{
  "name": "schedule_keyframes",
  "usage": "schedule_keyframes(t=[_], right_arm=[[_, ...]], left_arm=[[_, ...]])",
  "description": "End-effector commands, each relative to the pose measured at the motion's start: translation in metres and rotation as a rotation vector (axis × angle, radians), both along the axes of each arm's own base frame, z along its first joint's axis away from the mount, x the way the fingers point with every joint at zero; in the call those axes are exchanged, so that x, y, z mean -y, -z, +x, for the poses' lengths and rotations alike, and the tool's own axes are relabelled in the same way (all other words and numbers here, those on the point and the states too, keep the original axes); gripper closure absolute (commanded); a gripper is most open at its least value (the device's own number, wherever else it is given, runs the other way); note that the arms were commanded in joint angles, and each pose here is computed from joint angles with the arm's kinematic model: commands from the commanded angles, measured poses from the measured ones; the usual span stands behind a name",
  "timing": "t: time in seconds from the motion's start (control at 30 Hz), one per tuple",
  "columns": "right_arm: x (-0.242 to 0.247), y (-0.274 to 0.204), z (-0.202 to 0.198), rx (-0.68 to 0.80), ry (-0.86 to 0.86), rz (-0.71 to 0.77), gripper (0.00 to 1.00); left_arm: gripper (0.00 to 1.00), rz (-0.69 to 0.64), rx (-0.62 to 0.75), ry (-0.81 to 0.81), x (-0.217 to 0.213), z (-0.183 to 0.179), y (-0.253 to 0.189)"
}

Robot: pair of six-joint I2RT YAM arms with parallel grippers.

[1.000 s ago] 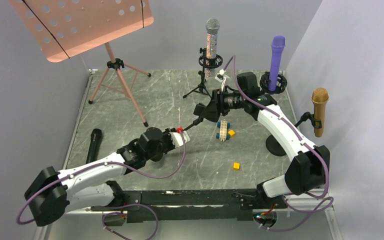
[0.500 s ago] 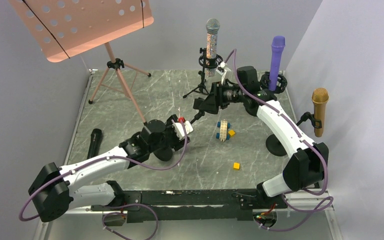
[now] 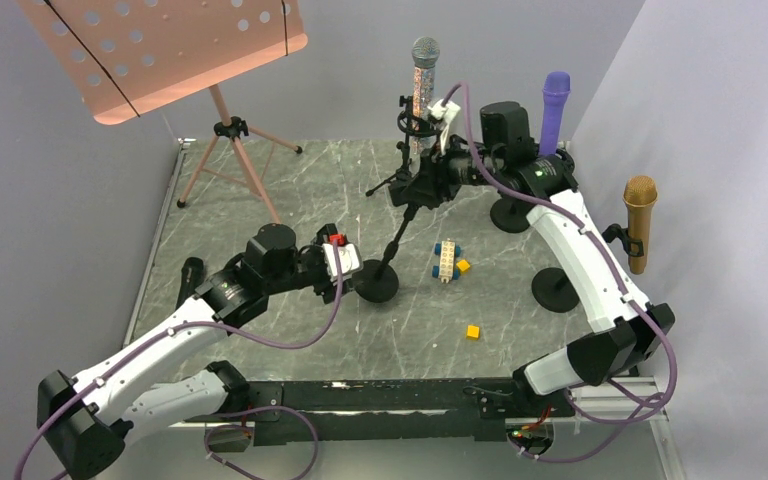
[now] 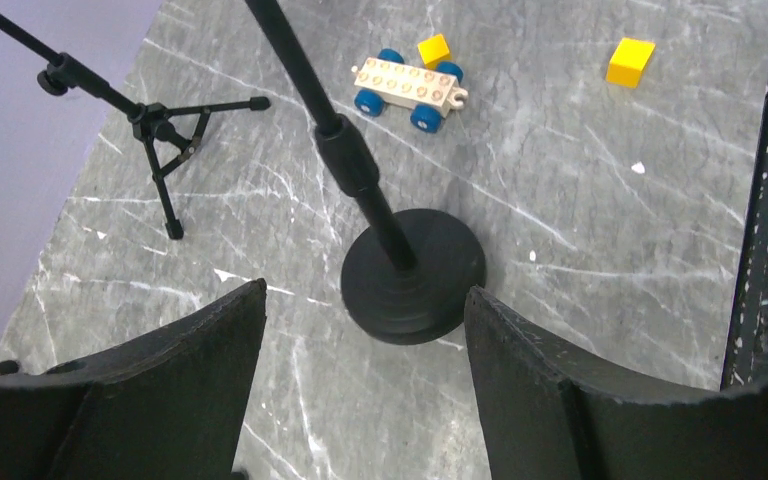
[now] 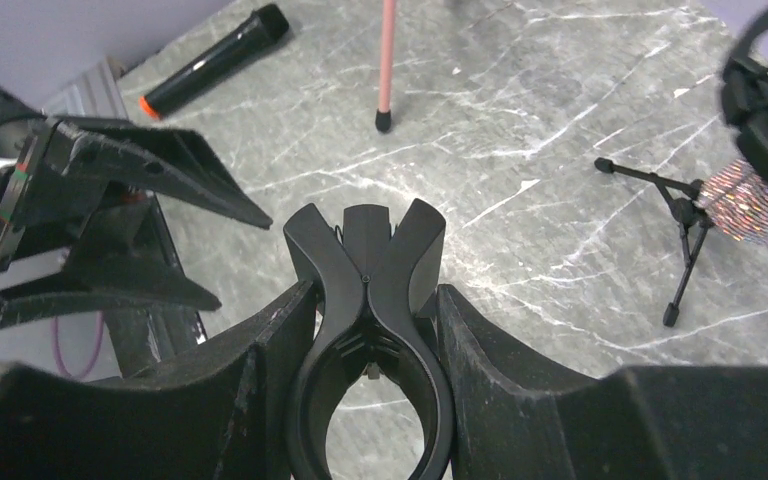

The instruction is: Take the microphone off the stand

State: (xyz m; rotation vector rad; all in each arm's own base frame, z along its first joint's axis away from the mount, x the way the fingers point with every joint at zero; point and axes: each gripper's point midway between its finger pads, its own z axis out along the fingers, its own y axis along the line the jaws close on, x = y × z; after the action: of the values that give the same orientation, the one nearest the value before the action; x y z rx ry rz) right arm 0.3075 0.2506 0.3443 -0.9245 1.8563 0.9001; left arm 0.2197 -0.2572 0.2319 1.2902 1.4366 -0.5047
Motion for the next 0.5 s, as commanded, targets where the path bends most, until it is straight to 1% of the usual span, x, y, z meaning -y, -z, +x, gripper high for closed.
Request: schedule_keyframes(t=[0.0, 0.17, 0.2, 0.37, 0.47], right_arm=[[-0.016, -0.008, -0.023, 0.109, -0.107, -0.071, 1.0], [-0.043, 0.021, -0.042, 0.158, -0.221, -0.214, 1.0], [-0.046, 0.027, -0.045, 0.149, -0.235, -0.236, 1.0], [-0.051, 0.077, -0.044, 0.02, -0.241, -0.32, 1.0], [-0.048, 0.107, -0.045, -0.024, -0.263, -0.377, 1.0]], left_arm=[[0.25, 0.009, -0.015, 0.008, -0.011, -0.007, 0.007], [0.25, -0.011, -0.044, -0.031, -0.025, -0.005, 0.01], [0.25, -0.01, -0.045, -0.035, -0.027, -0.005, 0.01], [0.26, -0.038, -0.06, -0.059, -0.035, -0.005, 0.011], [0.26, -0.067, -0.074, -0.059, -0.035, -0.006, 0.009]])
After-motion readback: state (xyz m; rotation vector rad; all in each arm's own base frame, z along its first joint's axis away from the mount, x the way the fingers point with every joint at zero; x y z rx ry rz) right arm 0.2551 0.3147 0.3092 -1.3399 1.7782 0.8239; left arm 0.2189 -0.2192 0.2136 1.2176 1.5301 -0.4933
